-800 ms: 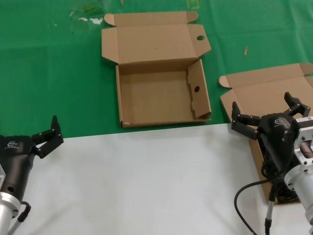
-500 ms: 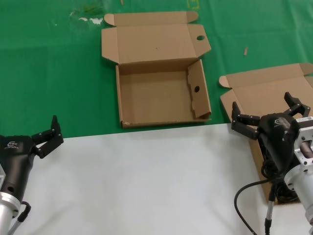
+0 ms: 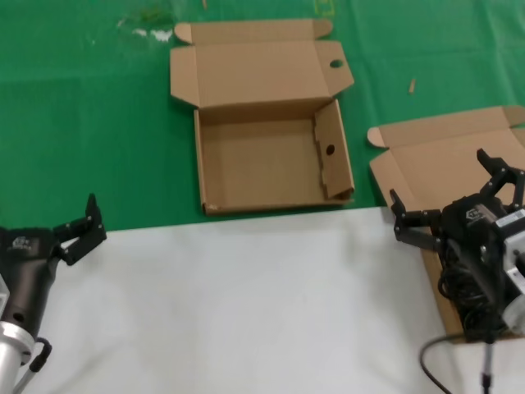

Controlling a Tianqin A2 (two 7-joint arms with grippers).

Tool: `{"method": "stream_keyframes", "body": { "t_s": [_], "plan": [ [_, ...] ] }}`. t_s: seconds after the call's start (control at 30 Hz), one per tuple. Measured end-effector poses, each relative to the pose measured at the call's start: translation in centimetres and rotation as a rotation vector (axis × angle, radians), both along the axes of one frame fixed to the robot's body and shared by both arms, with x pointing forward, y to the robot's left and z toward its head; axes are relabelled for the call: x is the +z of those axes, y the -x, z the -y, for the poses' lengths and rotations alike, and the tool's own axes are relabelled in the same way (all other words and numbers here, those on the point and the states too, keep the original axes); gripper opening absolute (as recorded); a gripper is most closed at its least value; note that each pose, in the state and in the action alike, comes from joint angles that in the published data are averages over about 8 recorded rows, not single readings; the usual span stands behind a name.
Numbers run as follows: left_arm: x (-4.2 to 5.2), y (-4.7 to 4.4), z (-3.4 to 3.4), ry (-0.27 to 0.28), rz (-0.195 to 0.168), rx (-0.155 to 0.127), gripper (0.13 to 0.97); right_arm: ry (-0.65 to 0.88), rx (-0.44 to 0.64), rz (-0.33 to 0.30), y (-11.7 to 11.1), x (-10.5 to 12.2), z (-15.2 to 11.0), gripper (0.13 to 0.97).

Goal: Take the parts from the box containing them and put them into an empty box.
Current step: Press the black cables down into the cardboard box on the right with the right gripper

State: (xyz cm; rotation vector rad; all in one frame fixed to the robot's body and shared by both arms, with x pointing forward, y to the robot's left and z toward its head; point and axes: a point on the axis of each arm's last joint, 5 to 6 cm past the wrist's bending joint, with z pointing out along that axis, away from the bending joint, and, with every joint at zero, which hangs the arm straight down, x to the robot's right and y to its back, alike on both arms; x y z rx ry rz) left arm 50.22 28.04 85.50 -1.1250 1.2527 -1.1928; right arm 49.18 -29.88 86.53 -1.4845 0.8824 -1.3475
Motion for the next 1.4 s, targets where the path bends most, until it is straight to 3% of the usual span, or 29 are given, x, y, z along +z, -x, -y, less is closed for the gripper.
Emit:
{"method": "stream_keyframes", "body": {
  "t_s": [0.27,0.43,0.63,0.97,1.4],
  "plan": [
    [0.0,0.0,0.0,0.0,0.0,0.0,0.966,0.301,0.191,-0.025,3.9,1.5,6.0,0.966],
    [0.0,0.0,0.0,0.0,0.0,0.0,0.966,0.528,0.284,-0.094,5.1,3.1,10.6,0.966],
    [0.0,0.0,0.0,0.0,0.0,0.0,0.966,0.776,0.361,-0.204,4.6,5.1,14.2,0.966],
    [0.0,0.0,0.0,0.0,0.0,0.0,0.966,1.001,0.429,-0.361,2.2,6.3,16.3,0.966],
    [0.0,0.0,0.0,0.0,0.0,0.0,0.966,1.017,0.43,-0.371,-1.1,5.6,16.0,0.94]
  ]
}}
